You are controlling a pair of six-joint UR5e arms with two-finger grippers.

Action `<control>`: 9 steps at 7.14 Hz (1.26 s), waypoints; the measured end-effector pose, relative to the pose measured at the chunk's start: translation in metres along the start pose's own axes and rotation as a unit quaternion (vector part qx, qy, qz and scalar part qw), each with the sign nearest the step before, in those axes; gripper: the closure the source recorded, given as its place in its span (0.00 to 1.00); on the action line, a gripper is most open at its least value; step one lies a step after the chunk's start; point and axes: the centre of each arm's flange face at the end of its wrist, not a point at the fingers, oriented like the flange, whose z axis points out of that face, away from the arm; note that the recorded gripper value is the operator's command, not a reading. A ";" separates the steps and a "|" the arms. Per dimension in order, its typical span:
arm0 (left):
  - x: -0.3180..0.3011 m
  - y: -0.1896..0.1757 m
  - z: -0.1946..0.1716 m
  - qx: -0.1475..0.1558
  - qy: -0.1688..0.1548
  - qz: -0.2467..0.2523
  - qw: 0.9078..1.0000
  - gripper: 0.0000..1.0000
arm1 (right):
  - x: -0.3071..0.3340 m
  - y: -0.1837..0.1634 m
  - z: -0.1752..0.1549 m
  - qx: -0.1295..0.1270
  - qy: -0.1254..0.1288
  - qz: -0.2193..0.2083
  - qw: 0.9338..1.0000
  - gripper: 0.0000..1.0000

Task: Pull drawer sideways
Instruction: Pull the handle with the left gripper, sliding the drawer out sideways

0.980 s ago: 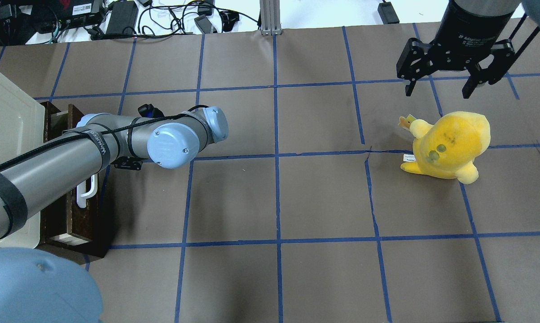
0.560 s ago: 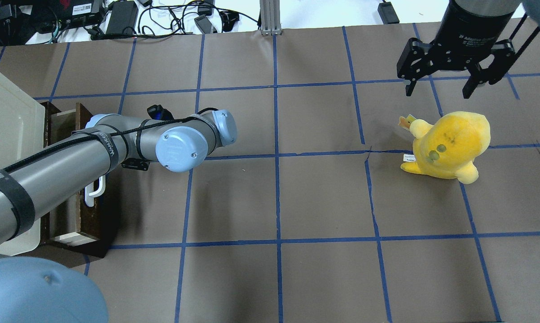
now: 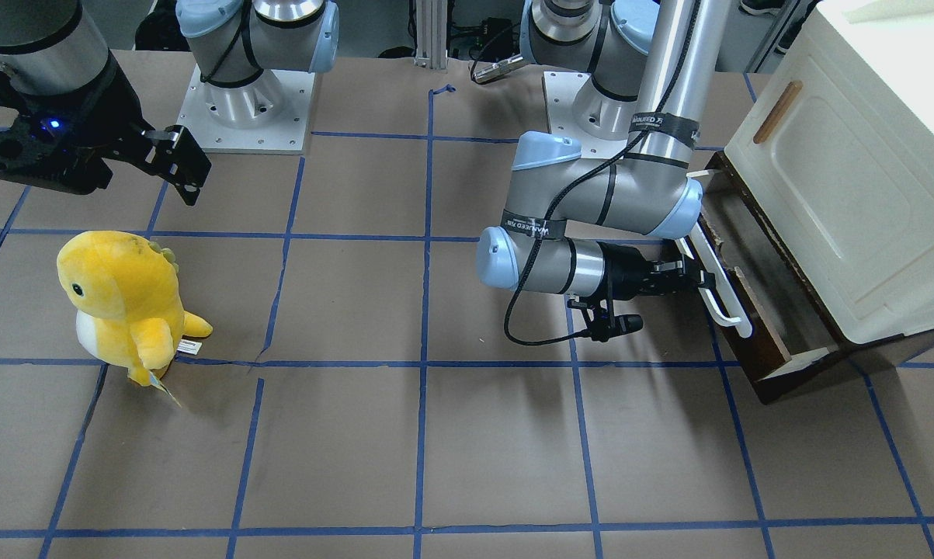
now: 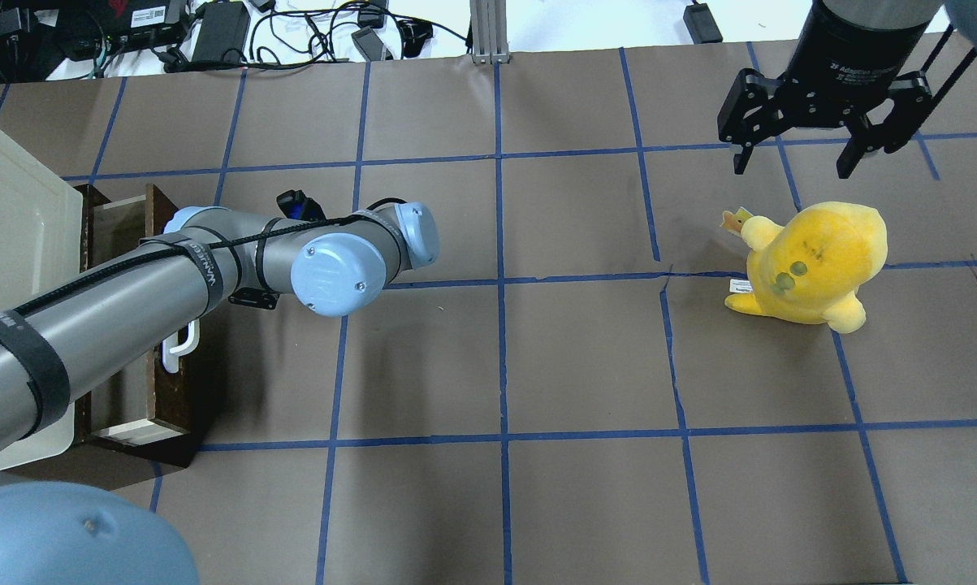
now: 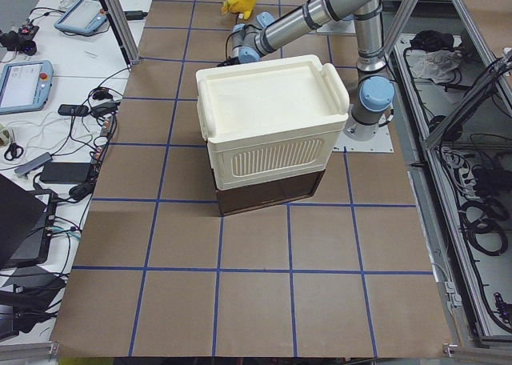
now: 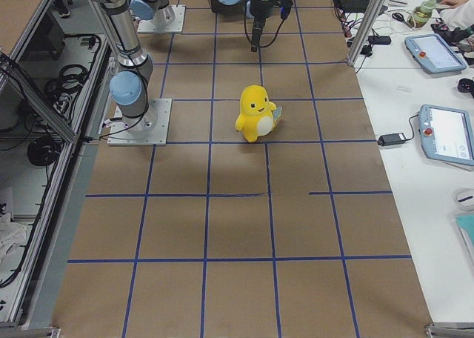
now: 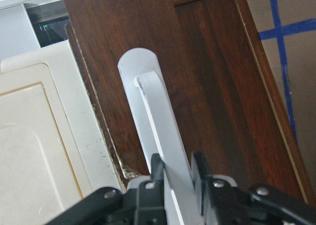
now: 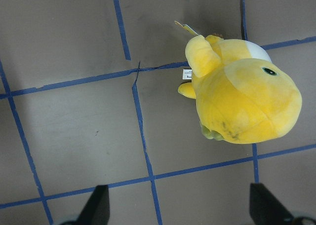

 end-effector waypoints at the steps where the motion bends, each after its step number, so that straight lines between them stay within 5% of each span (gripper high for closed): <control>1: -0.002 -0.002 -0.005 0.004 0.000 0.000 1.000 0.82 | 0.000 0.000 0.000 0.000 0.000 0.000 1.000 0.00; 9: 0.003 -0.007 -0.029 0.022 0.000 0.020 1.000 0.82 | 0.000 0.000 0.000 0.000 0.000 0.000 1.000 0.00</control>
